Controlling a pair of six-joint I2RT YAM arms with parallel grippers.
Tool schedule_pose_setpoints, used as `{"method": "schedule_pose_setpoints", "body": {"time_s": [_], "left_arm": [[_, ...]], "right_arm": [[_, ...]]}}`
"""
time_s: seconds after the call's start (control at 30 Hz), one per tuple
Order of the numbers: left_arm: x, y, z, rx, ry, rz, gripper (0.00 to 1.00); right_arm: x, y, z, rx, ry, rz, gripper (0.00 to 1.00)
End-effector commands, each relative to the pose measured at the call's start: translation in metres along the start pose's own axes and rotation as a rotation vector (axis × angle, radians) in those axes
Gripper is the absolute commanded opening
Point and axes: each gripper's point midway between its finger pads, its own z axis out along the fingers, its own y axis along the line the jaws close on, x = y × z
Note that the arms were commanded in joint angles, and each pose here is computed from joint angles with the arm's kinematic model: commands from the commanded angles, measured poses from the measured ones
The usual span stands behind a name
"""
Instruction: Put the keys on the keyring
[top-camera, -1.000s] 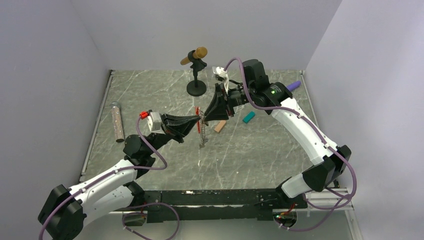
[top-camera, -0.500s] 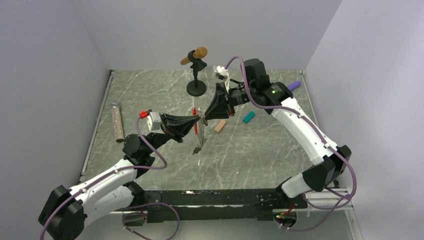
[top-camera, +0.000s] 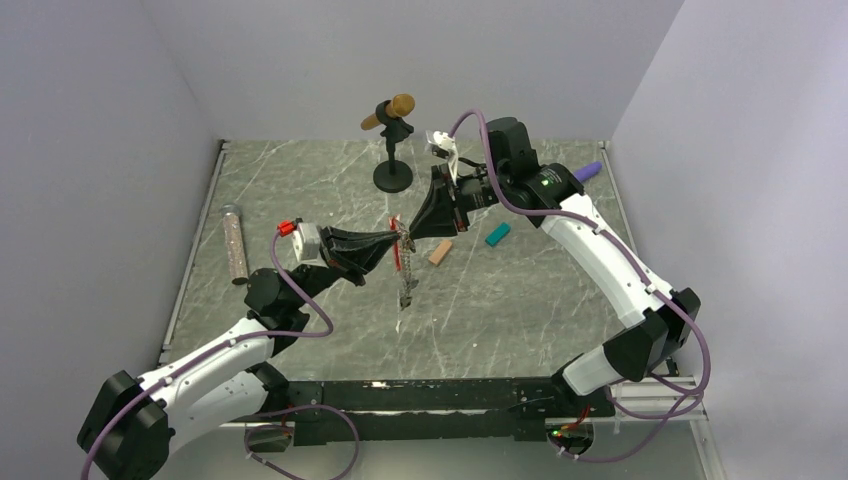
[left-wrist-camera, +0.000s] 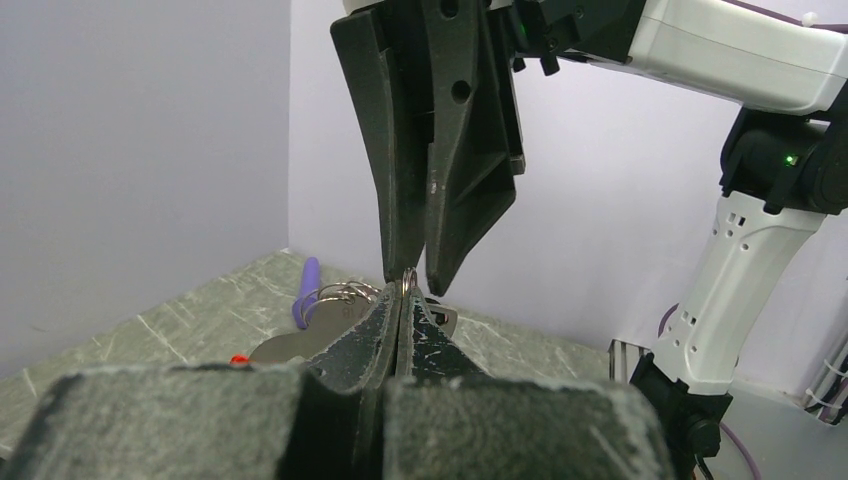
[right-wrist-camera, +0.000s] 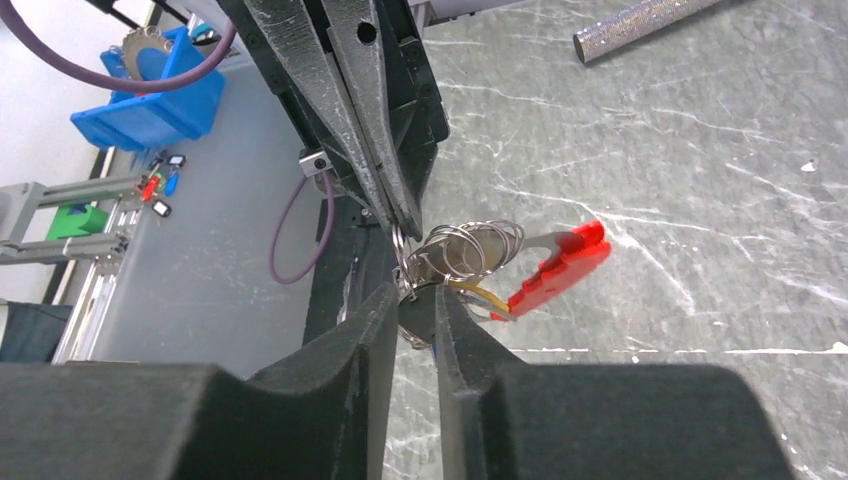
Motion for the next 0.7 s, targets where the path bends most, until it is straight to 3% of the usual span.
{"method": "schedule_pose_setpoints", "body": {"time_s": [0.0,0.13,0.37,0.67], "left_arm": [[-0.0306,-0.0096,0.0066,0.045,-0.095,0.024,0.00],[-0.0308,-0.0087,0.0075,0.046,-0.096,0.025,0.00],[-0.0320,-0.0066,0.0071,0.038,-0.101,0.025,0.00],[-0.0384,-0.0079,0.0040,0.047,-0.142,0.008,0.00]], "right_arm": [[-0.0073,0.0050,0.0005,-0.042,-0.027,-0.013,0.21],[-0.0072,0.0059,0.0012,-0.048,-0.026,-0.011,0.18],[-0.0077,0.0104,0.0006,-0.078,-0.027,-0.025,0.00],[-0.0012,0.0030,-0.0006,-0.028,-0.002,-0.033,0.00]]}}
